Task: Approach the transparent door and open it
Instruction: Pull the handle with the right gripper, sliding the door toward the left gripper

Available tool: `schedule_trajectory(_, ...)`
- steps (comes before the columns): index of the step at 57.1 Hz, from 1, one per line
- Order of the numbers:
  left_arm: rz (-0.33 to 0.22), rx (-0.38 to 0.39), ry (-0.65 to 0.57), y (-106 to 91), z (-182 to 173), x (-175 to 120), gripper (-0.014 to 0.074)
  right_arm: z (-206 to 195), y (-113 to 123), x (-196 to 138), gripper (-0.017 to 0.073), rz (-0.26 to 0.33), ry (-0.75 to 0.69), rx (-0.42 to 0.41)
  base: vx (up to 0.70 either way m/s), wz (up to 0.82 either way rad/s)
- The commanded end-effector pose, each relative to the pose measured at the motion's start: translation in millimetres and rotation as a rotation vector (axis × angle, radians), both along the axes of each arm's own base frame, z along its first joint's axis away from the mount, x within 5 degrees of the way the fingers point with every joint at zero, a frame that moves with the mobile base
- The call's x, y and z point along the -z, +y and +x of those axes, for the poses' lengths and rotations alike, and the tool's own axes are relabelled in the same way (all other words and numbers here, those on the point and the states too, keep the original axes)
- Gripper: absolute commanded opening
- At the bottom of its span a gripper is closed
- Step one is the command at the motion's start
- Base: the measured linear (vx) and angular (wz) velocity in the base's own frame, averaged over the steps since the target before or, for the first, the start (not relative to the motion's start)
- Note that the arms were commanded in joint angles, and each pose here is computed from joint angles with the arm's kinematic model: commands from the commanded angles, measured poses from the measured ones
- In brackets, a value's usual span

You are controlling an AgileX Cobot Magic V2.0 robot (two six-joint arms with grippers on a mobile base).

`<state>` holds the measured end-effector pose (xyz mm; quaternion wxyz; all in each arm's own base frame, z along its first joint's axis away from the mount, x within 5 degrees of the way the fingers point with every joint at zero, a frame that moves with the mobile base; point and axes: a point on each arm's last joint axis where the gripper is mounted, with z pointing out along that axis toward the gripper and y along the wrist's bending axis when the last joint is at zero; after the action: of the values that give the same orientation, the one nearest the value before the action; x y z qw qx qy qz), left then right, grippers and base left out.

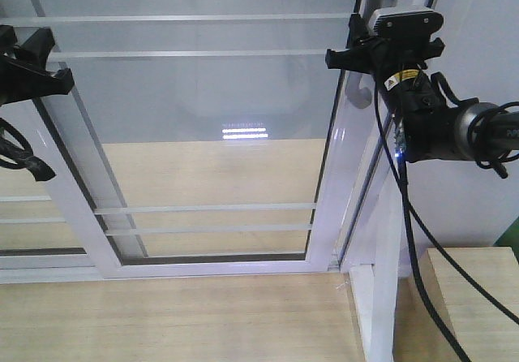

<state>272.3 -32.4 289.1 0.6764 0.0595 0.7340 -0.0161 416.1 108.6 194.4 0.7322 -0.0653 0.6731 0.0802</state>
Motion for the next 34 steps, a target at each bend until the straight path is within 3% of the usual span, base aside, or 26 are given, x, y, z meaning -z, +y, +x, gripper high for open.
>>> schedule_trajectory(1, -0.021, -0.004, -0.146, 0.2, -0.7, -25.6, 0.0418, -18.2, 44.9, -36.9, 0.0288, -0.066, -0.186, -0.208, 0.0, 0.0)
schedule_trajectory(20, -0.022, -0.004, -0.145, 0.2, -0.6, -25.5, 0.0418, -30.1, 71.8, -38.2, 0.0288, -0.05, -0.202, -0.281, 0.0, 0.0)
schedule_trajectory(34, -0.025, -0.003, -0.129, -0.3, 0.9, -22.6, 0.0418, -31.8, 71.8, -44.2, 0.0288, -0.041, -0.216, -0.277, 0.0, 0.0)
